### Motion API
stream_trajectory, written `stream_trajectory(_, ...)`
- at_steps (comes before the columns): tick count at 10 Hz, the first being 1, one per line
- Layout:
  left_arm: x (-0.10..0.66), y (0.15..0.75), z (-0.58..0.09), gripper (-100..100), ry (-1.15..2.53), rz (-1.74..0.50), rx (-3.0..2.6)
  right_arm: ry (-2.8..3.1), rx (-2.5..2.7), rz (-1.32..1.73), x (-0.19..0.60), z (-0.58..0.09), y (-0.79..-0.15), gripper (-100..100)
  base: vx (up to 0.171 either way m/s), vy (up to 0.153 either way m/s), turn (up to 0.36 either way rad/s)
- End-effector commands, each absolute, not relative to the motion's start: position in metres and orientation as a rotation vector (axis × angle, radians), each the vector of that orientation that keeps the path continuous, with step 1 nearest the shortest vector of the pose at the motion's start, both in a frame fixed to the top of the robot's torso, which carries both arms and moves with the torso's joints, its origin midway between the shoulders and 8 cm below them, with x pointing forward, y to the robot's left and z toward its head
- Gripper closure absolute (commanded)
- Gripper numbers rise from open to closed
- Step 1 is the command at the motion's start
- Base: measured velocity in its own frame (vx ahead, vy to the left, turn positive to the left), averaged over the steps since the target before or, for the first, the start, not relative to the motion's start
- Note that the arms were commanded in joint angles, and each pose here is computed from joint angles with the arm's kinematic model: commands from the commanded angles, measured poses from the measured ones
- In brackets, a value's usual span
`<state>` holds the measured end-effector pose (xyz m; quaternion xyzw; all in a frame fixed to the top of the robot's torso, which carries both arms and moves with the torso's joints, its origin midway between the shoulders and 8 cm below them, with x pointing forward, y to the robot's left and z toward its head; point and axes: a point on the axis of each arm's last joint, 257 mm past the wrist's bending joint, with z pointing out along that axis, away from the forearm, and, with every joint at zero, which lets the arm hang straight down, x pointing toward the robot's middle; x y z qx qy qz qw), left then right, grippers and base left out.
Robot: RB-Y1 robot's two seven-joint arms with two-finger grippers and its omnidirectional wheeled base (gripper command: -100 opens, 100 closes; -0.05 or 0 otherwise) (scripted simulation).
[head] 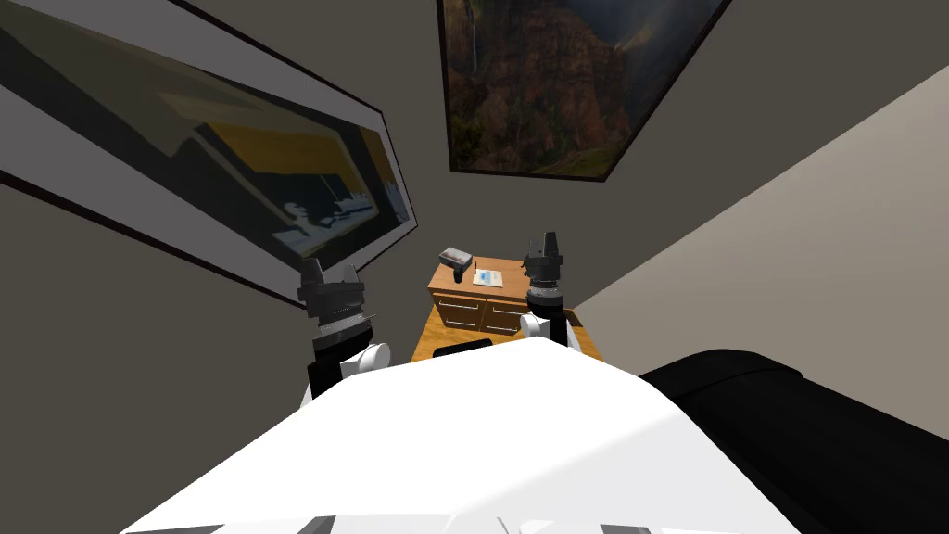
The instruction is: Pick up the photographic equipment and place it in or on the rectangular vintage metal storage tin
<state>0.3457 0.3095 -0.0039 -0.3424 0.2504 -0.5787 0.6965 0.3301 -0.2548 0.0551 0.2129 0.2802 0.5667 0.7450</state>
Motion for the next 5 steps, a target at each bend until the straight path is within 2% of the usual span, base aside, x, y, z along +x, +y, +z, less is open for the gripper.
stream_trajectory(1, 0.348, 0.307, -0.009, -100, 0.6, -1.283, -0.752, 0.613, 0.466, 1.241, 0.33, 0.055, -0.255, 0, -0.013, -0.014, -0.019)
stream_trajectory(3, 0.354, 0.304, -0.023, -100, 0.675, -1.262, -0.743, 0.613, 0.466, 1.241, 0.33, 0.055, -0.255, 0, -0.032, -0.052, -0.028)
stream_trajectory(5, 0.36, 0.303, -0.045, -100, 0.764, -1.227, -0.745, 0.613, 0.466, 1.241, 0.33, 0.055, -0.255, 0, -0.055, -0.088, -0.037)
